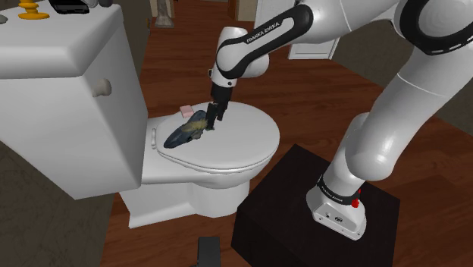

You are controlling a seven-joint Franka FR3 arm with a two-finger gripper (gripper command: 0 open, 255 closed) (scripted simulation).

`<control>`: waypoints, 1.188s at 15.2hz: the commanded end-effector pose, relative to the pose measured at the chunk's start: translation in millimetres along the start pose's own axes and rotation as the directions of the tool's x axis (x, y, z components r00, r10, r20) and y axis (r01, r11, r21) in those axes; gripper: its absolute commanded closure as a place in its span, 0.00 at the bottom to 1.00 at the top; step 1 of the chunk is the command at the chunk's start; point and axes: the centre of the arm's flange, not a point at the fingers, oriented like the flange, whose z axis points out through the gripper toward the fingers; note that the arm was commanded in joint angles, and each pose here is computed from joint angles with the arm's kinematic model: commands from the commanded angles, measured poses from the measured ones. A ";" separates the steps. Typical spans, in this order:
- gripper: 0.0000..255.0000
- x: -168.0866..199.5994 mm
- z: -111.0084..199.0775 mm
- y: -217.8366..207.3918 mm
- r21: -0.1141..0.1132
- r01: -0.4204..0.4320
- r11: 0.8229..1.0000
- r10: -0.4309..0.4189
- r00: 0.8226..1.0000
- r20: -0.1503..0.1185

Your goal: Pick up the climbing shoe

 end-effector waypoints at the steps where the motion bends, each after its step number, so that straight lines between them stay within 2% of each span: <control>1: 0.00 1.0 10.8 2.3 0.001 0.002 1.000 -0.002 1.000 0.000; 6: 0.00 -0.6 29.1 6.6 0.001 0.002 1.000 -0.002 1.000 0.000; 7: 1.00 -0.1 29.0 6.7 0.001 0.002 1.000 -0.002 1.000 0.000; 16: 1.00 -0.5 29.1 6.6 0.001 0.002 1.000 -0.002 1.000 0.000; 18: 1.00 0.3 18.9 4.2 0.001 0.002 1.000 -0.002 1.000 0.000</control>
